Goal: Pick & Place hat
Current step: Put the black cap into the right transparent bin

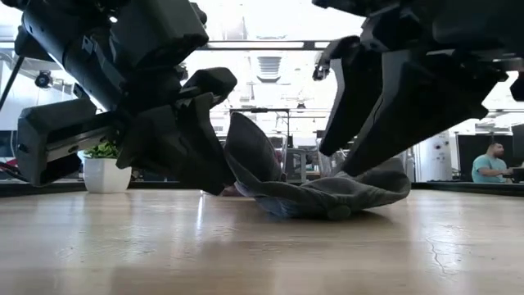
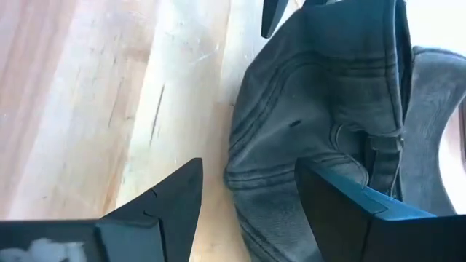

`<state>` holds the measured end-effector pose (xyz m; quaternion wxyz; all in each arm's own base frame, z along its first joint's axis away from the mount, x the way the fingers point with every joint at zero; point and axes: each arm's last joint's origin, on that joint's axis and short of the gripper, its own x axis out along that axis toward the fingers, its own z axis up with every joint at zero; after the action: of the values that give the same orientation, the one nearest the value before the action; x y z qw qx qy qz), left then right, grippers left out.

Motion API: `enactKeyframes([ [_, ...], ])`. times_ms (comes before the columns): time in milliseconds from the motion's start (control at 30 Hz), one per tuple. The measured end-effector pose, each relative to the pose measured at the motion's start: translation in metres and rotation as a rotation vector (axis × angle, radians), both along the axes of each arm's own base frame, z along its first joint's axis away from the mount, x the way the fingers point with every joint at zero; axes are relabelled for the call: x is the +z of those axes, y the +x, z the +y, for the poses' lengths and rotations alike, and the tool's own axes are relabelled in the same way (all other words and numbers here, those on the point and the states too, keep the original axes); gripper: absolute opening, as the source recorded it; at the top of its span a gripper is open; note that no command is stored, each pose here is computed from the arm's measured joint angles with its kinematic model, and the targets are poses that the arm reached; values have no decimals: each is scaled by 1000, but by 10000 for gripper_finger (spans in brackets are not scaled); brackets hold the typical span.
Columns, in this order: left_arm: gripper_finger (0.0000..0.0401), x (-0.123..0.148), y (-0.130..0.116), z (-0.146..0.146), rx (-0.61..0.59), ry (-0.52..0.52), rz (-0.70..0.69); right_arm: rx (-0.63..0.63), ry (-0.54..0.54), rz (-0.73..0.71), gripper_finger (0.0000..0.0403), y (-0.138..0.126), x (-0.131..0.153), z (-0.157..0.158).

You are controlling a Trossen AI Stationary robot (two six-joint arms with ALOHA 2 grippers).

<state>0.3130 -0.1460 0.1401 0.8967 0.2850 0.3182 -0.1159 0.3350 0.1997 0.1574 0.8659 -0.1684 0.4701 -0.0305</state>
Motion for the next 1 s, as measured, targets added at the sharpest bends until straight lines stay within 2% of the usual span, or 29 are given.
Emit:
enactKeyframes([
  [133, 65, 0, 1, 2, 3, -3, 1, -10, 10, -4, 217, 0, -3, 3],
  [367, 65, 2, 3, 2, 2, -15, -4, -8, -13, 27, 217, 2, -25, 6],
  [533, 65, 5, 5, 1, 2, -23, -13, -73, -141, -28, 217, 5, -34, 1],
  [600, 65, 7, 6, 0, 0, -30, -18, -95, -160, -48, 217, 8, -36, -2],
  [867, 65, 15, 12, -3, -1, -48, -48, -252, -98, -64, 216, 19, -43, -23],
  [1000, 65, 16, 12, -3, 0, -49, -46, -302, -89, -68, 199, 23, -44, -34],
])
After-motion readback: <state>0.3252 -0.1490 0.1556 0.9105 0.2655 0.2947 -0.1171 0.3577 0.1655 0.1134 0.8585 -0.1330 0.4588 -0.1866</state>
